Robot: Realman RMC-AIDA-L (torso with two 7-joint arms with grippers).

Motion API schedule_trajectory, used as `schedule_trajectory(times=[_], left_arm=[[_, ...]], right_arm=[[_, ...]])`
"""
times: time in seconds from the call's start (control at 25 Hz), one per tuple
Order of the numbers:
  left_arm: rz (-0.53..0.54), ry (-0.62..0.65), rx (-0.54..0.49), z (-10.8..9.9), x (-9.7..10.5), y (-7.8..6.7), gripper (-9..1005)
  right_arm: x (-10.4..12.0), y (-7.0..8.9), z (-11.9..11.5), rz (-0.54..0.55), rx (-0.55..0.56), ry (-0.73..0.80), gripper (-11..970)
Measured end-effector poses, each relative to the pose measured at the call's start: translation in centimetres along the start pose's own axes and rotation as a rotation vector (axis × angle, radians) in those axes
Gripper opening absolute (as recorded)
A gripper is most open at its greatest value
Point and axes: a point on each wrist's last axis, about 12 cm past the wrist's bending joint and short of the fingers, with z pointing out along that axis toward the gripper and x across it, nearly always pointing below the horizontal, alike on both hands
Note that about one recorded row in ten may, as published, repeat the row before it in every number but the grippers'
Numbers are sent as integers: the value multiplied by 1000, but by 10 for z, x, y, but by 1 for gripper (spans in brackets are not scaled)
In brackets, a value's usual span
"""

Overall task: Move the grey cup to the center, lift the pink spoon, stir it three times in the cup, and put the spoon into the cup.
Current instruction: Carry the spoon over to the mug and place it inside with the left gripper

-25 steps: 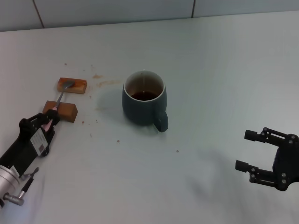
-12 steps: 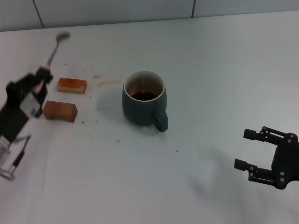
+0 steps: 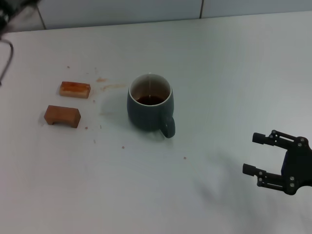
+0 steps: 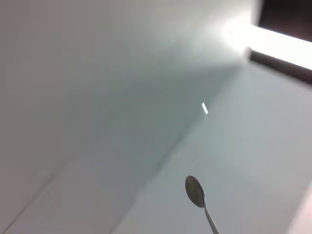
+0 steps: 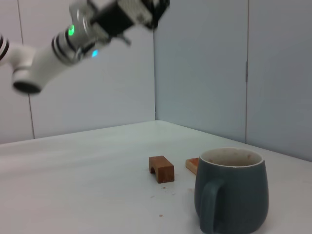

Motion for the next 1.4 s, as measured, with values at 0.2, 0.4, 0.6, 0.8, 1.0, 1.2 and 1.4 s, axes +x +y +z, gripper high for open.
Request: schedule_trajectory(times=[0.2,0.4,0.6,0.8,1.0,1.2,1.4], left_arm=[[287,190,38,17,-46,-23,131],[571,430,15,35,-80,-54,132],[762,646,-26,54,-92,-78,132],[940,820,-48,69,-91,-99,133],[1091,1009,-97,85,-79,-113,134],[1187,1201,-110,109,-54,-116,134],[1236,1341,-56,126,-29,-117,135]], right_arm=[[0,0,0,10,1,1,753],[1,2,-2,15,4,3,753],[2,2,-2,17,6,5,753],[4,4,-4,24,12,8,753],[7,7,-7,33,19,13,753],[7,8,-7,36,21,13,753],[7,8,-7,37,23,13,753]])
